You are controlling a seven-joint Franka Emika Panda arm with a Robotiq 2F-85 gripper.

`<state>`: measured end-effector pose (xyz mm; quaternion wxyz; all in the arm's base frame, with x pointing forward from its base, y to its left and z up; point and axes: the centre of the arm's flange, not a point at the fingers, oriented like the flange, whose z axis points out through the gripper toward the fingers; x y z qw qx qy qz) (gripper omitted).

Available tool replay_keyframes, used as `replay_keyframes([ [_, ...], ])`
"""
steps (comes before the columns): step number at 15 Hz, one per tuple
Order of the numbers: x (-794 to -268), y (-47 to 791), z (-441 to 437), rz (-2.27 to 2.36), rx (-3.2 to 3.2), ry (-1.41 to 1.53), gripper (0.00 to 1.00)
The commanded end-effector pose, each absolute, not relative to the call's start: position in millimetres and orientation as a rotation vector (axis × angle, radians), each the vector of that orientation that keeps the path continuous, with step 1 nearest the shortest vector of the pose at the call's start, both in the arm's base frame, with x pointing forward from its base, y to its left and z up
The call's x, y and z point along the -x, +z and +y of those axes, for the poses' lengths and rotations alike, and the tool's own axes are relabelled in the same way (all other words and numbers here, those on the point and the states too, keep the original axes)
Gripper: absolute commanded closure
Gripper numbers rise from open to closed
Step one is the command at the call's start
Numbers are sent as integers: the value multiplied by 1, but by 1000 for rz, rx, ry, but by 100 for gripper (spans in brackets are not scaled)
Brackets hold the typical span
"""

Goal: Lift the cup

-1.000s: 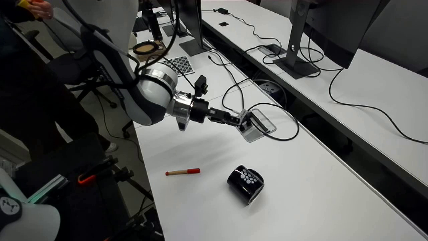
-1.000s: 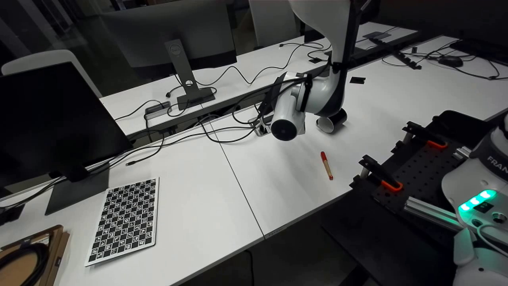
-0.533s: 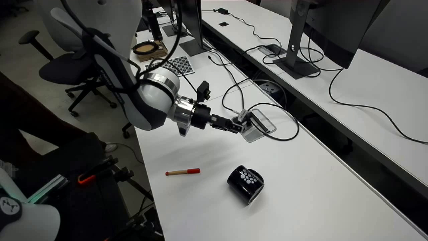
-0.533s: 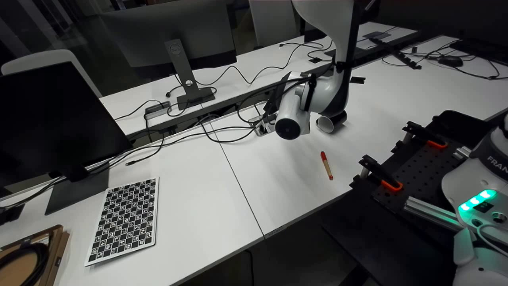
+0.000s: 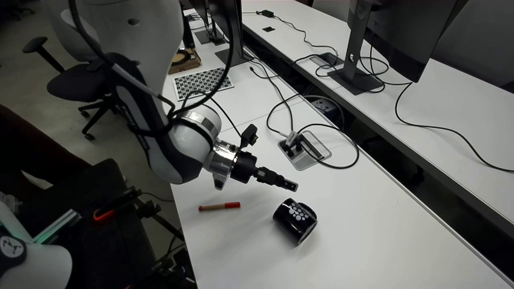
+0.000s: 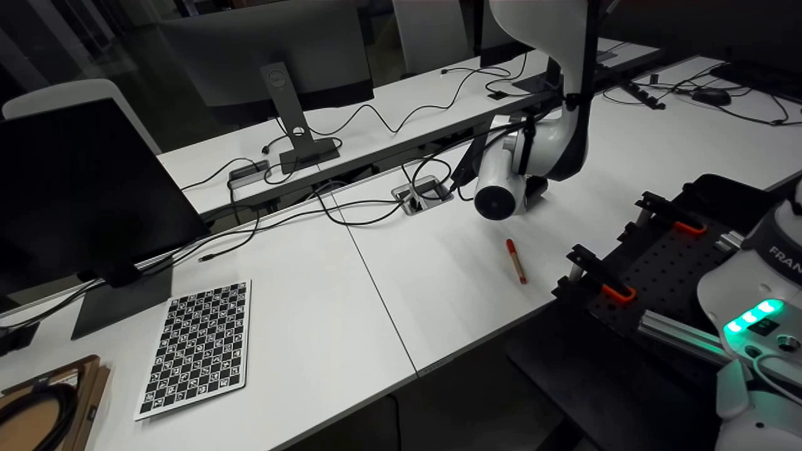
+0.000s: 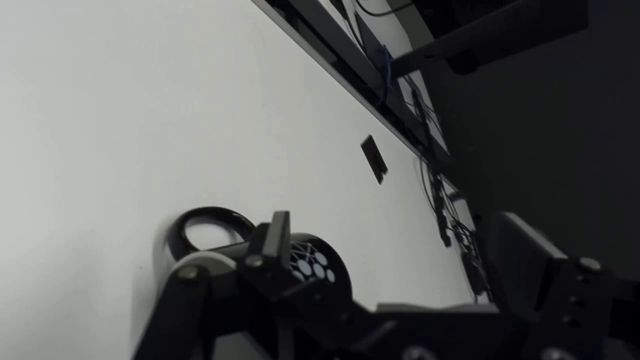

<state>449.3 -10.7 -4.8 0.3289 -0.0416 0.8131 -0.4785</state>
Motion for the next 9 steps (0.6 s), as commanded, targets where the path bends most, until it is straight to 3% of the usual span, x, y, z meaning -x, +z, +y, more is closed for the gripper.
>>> replay_keyframes([
  [1, -431, 24, -8, 2075, 183, -1035, 0],
  [9, -423, 42, 15, 2008, 232, -1087, 0],
])
